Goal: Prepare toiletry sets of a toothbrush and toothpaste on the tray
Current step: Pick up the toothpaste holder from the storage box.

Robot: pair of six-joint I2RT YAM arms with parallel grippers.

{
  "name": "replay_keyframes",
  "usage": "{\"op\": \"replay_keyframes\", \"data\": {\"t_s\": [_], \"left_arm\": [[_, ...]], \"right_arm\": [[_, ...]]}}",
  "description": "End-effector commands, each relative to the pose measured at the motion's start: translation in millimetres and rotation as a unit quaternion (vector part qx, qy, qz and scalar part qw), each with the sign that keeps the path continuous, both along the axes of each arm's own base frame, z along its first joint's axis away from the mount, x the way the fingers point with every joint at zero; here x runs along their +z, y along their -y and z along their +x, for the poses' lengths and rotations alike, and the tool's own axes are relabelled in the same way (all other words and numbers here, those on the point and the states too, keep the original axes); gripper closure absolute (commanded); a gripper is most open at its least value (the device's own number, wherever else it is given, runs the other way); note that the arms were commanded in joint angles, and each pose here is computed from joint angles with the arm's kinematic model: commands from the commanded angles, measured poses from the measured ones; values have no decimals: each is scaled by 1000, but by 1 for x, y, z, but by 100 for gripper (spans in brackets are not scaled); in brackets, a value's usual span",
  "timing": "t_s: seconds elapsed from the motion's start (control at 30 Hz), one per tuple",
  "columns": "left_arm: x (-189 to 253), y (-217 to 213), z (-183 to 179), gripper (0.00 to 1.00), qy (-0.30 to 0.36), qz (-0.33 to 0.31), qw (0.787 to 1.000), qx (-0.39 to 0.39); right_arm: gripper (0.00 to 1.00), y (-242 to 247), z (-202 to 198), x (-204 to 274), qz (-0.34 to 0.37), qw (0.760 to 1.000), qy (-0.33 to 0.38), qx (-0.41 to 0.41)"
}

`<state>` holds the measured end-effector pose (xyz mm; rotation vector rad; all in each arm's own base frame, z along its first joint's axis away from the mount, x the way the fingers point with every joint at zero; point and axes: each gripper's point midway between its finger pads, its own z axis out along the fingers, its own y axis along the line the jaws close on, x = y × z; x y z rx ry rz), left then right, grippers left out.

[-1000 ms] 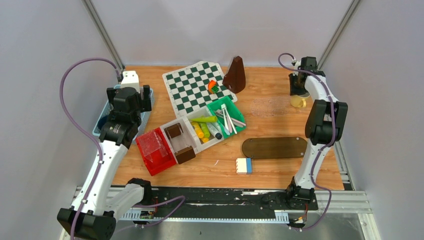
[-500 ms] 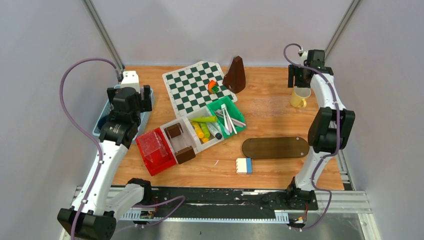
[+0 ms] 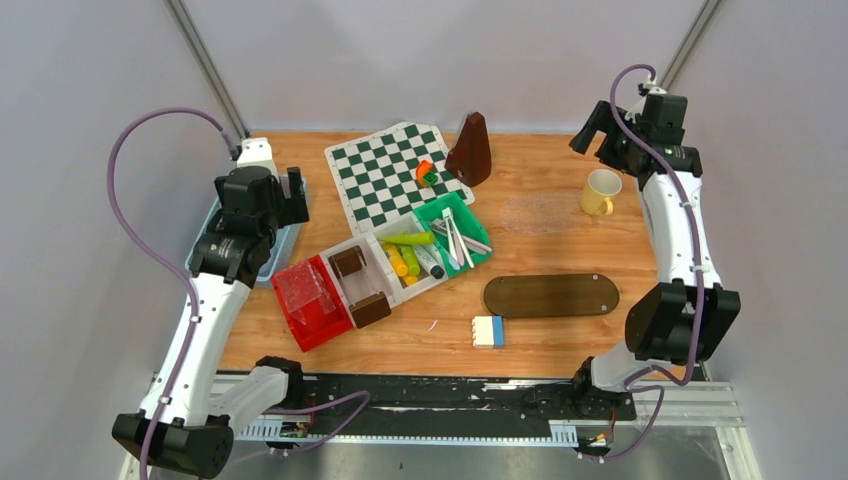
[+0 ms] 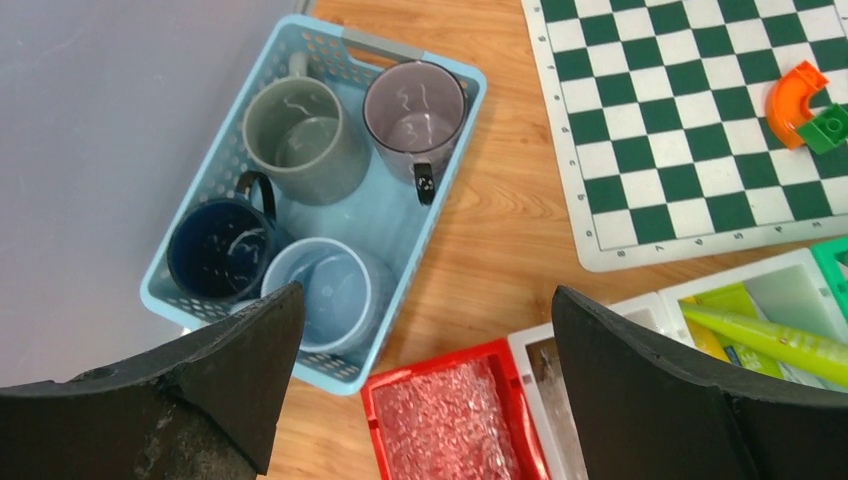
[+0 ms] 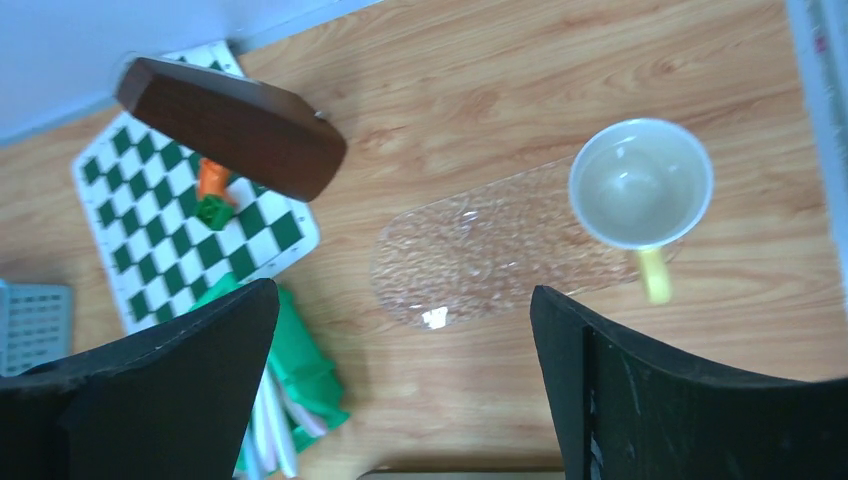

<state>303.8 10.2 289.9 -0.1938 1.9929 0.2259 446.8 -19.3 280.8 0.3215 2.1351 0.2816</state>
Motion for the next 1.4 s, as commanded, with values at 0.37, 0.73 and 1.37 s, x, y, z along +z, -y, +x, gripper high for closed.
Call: {"op": "replay_keyframes", "data": {"t_s": [0.37,0.73,1.37], "left_arm": [[-71,26,-54,0,-153,-131,979,27],[-125,21,-56,4,-210,-127,967,70],[-148,14,-59,0,-302,68,939,147]], "right_arm": [[0,-81,-69,22,221,971,54,78],[3,-93,-94,-2,197,977,46,72],[3,-98,-103,-24,189,978,20,86]]}}
